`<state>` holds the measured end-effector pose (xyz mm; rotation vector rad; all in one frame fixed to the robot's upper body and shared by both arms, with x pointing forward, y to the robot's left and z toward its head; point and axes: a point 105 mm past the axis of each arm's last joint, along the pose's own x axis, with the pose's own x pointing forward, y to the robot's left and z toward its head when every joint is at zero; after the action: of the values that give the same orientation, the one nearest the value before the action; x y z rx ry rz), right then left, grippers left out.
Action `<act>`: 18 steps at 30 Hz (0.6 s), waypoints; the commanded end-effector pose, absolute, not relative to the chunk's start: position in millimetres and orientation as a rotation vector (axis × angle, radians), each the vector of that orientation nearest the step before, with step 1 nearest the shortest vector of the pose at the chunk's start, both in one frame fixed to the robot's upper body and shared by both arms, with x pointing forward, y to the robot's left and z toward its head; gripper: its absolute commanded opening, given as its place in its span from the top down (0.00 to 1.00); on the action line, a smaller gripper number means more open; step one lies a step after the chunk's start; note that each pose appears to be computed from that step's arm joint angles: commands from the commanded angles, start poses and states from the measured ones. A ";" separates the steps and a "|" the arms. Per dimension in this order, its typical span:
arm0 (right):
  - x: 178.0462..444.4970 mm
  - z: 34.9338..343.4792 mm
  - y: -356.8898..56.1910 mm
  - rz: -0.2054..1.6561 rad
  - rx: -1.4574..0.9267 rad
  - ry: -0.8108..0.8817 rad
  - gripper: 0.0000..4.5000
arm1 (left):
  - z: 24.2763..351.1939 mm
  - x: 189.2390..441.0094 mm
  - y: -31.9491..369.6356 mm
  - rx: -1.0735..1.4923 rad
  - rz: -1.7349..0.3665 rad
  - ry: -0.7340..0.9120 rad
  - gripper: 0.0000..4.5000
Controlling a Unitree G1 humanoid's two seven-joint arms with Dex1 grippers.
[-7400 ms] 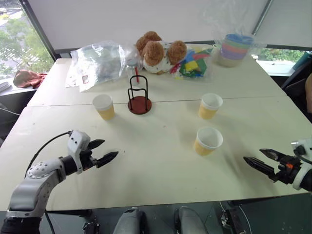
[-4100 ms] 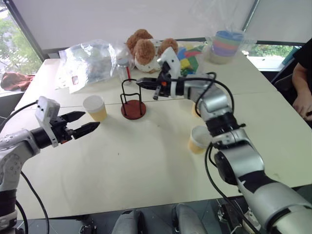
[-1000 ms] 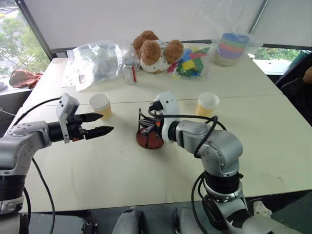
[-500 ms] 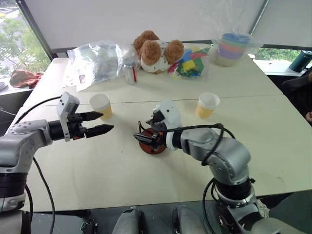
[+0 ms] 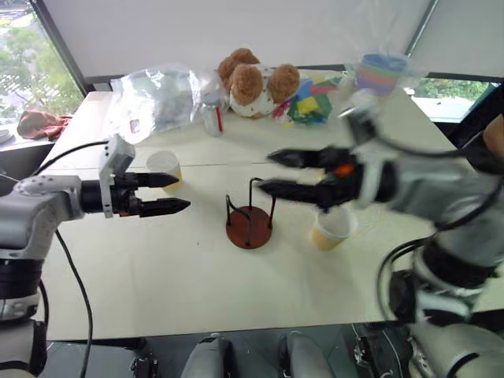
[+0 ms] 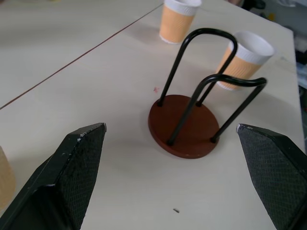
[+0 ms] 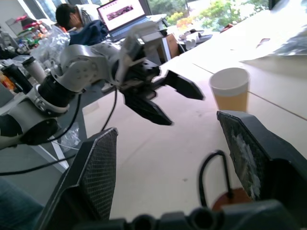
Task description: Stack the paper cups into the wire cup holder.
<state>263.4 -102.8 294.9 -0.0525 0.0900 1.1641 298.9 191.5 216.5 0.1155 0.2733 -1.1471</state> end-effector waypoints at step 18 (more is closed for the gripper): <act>292.4 196.1 -236.7 0.723 -0.179 0.603 0.20 | 216.1 267.8 169.0 0.287 -1.304 0.334 0.00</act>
<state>290.2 -238.0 185.8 -0.1790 0.6431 0.7254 267.9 168.5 212.6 0.2705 0.3624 -1.3040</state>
